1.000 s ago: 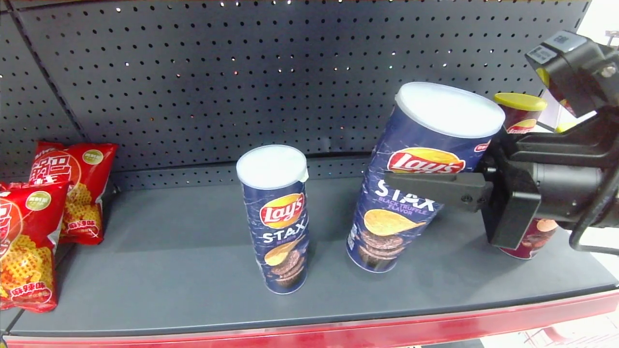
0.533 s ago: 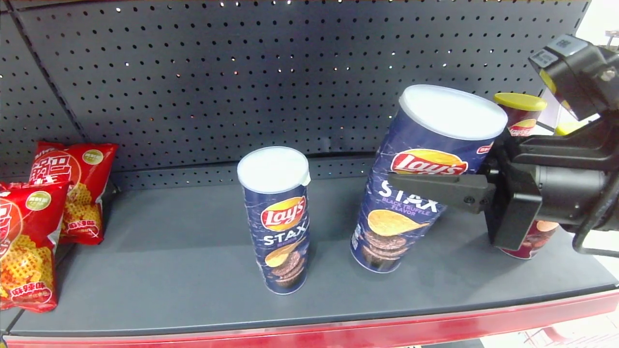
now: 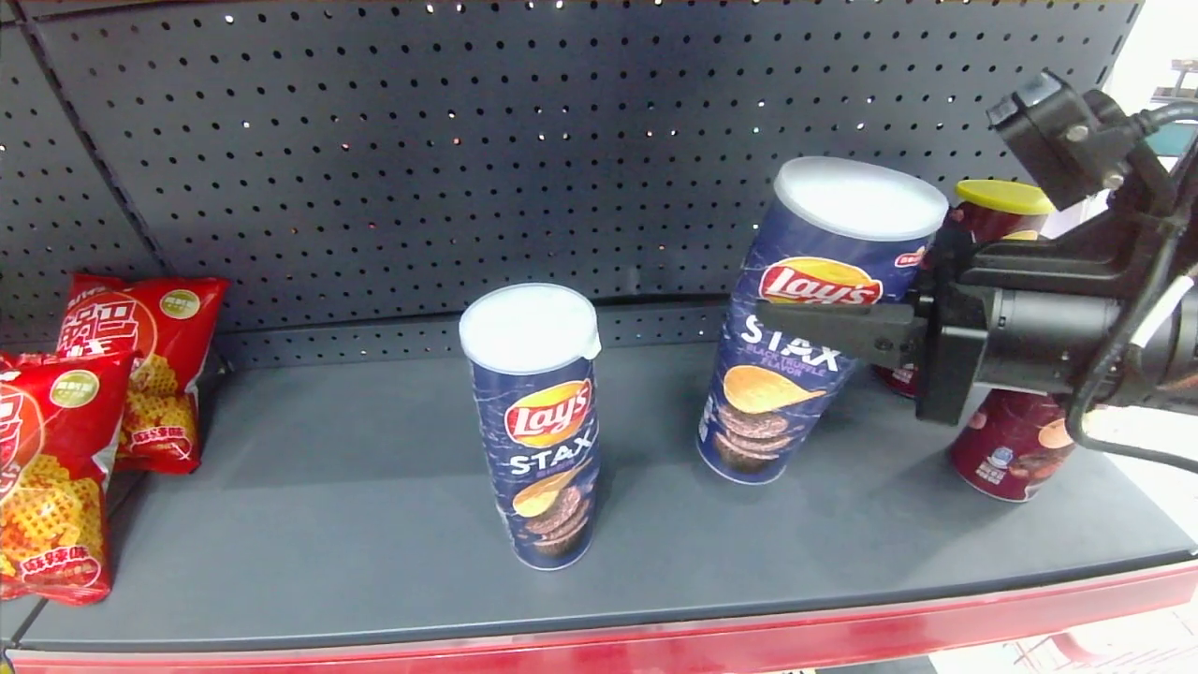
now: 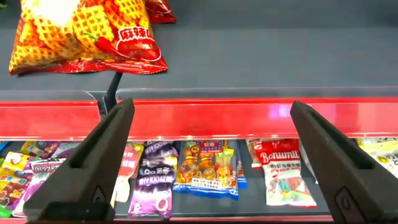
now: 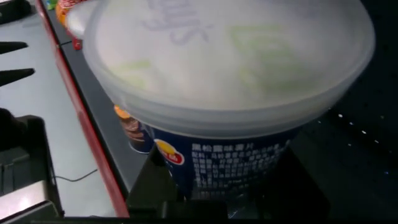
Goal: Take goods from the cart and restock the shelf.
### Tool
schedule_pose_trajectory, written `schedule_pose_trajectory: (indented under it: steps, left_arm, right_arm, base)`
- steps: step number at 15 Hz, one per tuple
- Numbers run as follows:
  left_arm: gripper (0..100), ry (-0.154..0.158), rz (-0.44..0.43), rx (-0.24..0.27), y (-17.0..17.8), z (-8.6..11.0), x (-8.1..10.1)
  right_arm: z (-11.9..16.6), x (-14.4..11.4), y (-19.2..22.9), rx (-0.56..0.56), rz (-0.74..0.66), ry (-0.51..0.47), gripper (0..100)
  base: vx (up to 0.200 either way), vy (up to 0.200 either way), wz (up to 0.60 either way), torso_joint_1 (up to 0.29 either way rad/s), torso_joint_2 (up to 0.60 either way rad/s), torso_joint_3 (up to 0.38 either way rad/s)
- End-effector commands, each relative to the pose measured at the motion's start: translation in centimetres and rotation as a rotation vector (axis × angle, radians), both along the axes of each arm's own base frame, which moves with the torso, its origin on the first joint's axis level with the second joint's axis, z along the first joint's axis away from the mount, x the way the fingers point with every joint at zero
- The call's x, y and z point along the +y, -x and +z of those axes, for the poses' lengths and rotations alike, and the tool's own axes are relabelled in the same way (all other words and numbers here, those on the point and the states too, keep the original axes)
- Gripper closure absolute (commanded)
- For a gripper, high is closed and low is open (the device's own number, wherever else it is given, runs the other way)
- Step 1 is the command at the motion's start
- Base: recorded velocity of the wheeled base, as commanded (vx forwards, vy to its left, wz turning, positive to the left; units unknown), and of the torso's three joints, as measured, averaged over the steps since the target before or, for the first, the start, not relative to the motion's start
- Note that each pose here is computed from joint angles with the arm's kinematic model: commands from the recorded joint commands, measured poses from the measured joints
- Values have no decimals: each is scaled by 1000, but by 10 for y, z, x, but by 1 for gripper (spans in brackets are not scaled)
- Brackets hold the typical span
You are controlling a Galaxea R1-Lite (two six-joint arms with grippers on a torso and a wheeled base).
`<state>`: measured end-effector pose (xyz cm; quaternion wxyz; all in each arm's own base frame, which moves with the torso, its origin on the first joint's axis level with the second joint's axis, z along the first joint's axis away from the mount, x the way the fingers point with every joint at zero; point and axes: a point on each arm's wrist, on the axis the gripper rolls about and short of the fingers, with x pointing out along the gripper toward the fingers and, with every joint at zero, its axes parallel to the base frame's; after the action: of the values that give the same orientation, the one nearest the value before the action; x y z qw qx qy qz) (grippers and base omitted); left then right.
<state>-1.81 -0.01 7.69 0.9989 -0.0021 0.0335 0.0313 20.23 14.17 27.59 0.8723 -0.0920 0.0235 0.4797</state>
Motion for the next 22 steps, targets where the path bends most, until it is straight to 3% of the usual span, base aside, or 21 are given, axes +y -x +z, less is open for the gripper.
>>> schedule_pose_trajectory:
  steps: [1, 5, 10, 13, 17, 22]
  left_arm:
    - [0, 1, 0, 5, 0, 0, 0]
    - [0, 1, 0, 5, 0, 0, 0]
    - [0, 1, 0, 6, 0, 0, 0]
    - [0, 1, 0, 6, 0, 0, 0]
    - [0, 1, 0, 6, 0, 0, 0]
    - [0, 1, 0, 6, 0, 0, 0]
  right_arm:
    - [0, -2, -14, -1, -35, 4, 100]
    - [-5, 12, -33, 20, -15, 17, 100]
    - [-9, 80, -79, -42, 173, 11, 100]
    - [-34, 101, -102, -51, 312, 47, 100]
    - [-52, 116, -112, -32, 376, 64, 100]
    - [-43, 115, -127, 6, 442, 54, 100]
  base:
    - [0, 0, 0, 0, 0, 0]
    - [0, 0, 0, 0, 0, 0]
    - [0, 0, 0, 0, 0, 0]
    - [0, 0, 0, 0, 0, 0]
    - [0, 0, 0, 0, 0, 0]
    - [0, 0, 0, 0, 0, 0]
